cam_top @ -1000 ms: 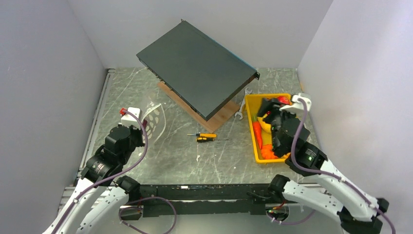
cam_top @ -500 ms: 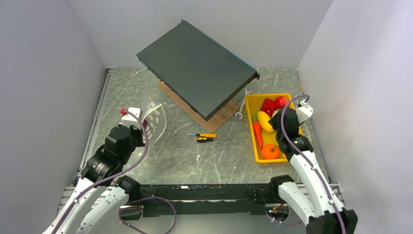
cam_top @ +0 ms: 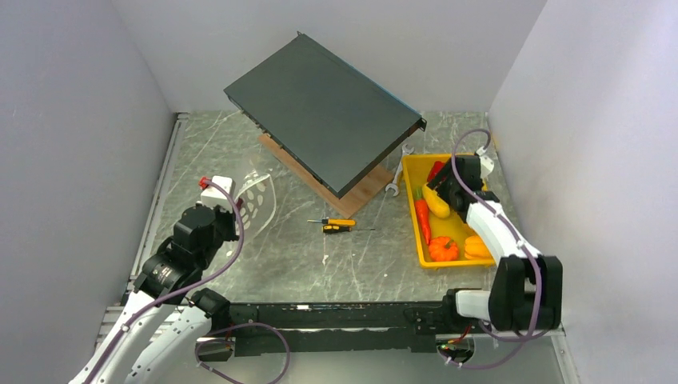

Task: Place the food in the zip-top bag and seal the zipper
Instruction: Pick up the fake vegetable from the bin.

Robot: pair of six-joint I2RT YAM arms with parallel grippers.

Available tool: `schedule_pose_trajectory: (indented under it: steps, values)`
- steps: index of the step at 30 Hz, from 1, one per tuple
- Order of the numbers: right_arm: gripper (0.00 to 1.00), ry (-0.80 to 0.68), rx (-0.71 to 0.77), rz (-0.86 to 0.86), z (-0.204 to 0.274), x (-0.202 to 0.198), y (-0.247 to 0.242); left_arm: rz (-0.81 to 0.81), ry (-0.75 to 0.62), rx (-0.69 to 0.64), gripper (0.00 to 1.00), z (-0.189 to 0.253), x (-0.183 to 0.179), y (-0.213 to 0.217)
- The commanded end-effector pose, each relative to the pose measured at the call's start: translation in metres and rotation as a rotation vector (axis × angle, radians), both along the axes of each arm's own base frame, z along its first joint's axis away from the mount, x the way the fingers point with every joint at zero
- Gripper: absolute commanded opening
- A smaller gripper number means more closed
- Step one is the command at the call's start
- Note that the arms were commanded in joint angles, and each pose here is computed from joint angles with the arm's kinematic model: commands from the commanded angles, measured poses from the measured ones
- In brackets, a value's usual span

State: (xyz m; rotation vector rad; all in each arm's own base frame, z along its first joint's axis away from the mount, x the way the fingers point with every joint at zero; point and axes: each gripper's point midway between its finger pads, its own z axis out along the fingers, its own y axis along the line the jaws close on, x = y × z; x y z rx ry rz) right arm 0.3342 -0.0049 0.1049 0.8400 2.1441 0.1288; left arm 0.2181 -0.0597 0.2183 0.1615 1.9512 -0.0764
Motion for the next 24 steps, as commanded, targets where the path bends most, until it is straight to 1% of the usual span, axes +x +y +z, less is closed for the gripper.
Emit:
schedule_pose_trajectory:
  steps: [1,4,8,9,11,14,17,24]
  values:
    - [0.71,-0.126,-0.020,0.032,0.040,0.053,0.001,-0.014,-0.039,-0.022,0.00,0.011,0.002,-0.004]
    - [0.72,-0.115,-0.051,0.015,0.040,0.070,-0.006,-0.013,-0.047,-0.025,0.00,0.012,0.001,-0.003]
    - [0.72,-0.050,-0.135,-0.004,0.033,0.090,-0.019,-0.012,-0.047,-0.027,0.00,0.012,0.001,-0.003]
    - [0.74,-0.033,-0.157,0.002,0.029,0.096,-0.022,-0.013,-0.047,-0.027,0.00,0.012,0.001,-0.003]
    - [0.75,0.013,-0.184,0.004,0.019,0.104,-0.035,-0.016,-0.048,-0.027,0.00,0.013,0.000,-0.003]
    - [0.75,0.080,-0.208,0.060,0.002,0.116,-0.036,-0.007,-0.051,-0.023,0.00,0.013,0.001,-0.002]
    - [0.75,0.177,-0.210,0.059,-0.024,0.112,-0.038,0.006,-0.048,-0.018,0.00,0.012,0.001,0.000]
    - [0.74,0.224,-0.188,0.083,-0.053,0.104,-0.033,0.001,-0.051,-0.019,0.00,0.012,0.002,-0.001]
